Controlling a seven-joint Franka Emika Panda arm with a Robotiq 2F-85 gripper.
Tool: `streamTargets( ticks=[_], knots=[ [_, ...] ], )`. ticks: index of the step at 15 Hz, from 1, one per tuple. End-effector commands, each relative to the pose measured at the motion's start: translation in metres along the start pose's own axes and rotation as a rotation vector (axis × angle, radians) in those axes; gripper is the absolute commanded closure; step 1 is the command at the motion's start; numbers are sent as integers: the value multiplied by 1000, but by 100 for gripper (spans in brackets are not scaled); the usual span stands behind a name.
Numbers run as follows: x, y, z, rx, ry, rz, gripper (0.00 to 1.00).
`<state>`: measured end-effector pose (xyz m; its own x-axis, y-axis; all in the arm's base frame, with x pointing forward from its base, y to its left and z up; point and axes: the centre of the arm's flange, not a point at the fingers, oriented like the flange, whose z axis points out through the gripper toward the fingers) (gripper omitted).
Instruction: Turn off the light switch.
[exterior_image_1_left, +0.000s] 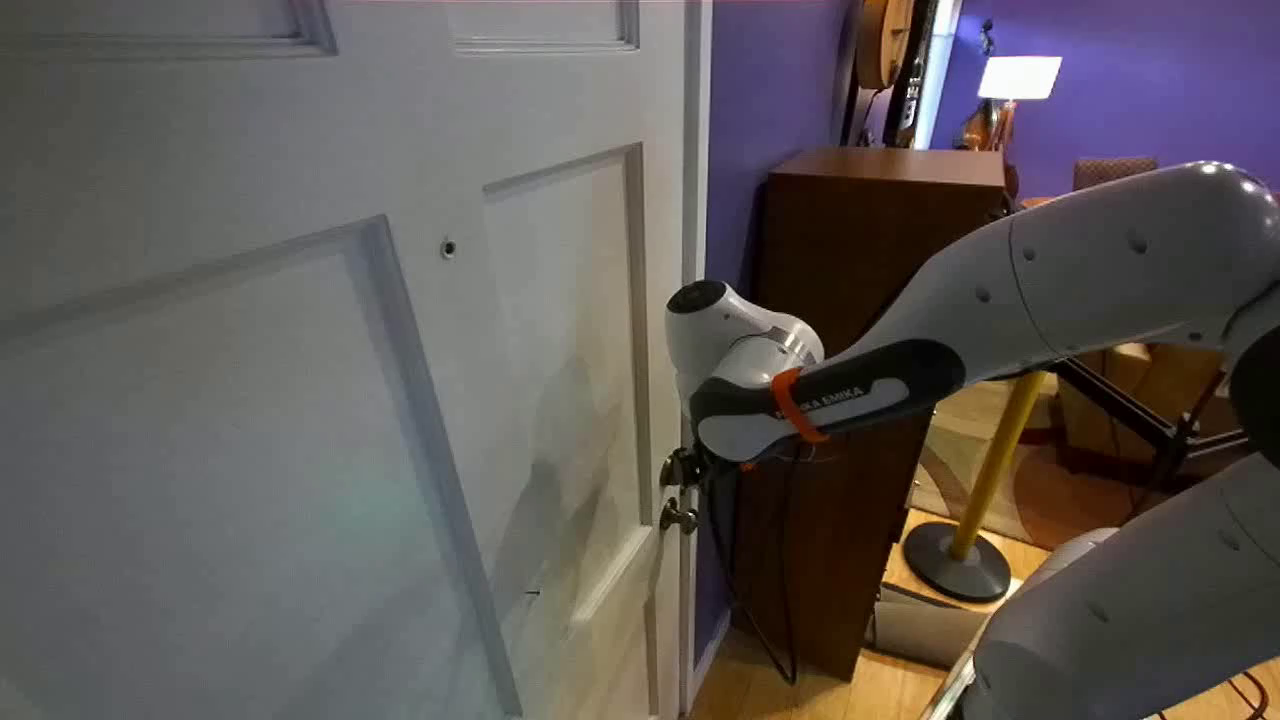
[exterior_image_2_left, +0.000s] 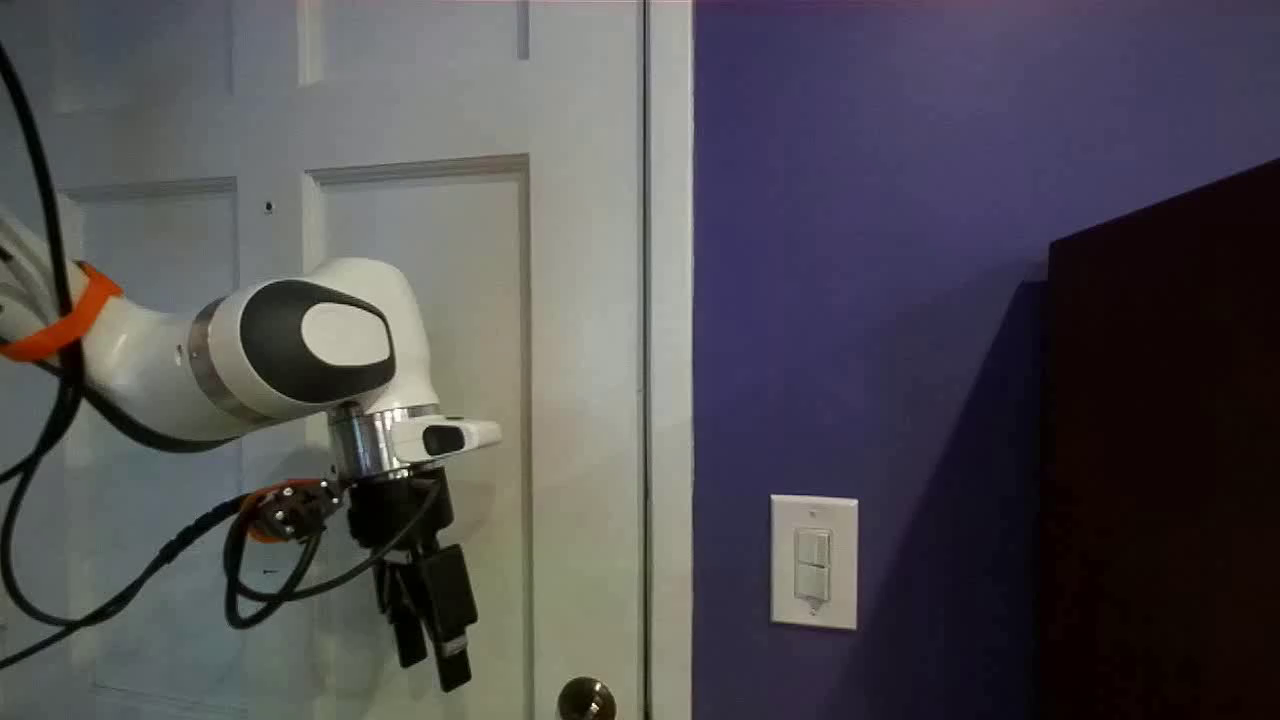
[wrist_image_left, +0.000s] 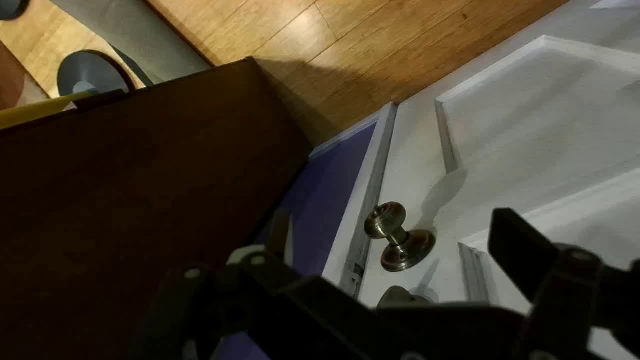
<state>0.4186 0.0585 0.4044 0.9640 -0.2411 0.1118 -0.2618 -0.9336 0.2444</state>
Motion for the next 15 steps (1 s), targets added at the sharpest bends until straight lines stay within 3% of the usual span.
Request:
streamTargets(
  ticks=[1, 9, 15],
  knots=[
    [0, 0, 0, 0, 0, 0, 0],
    [11, 4, 5, -10, 11, 28, 0],
    [44, 71, 22, 35, -17, 124, 0]
  ],
)
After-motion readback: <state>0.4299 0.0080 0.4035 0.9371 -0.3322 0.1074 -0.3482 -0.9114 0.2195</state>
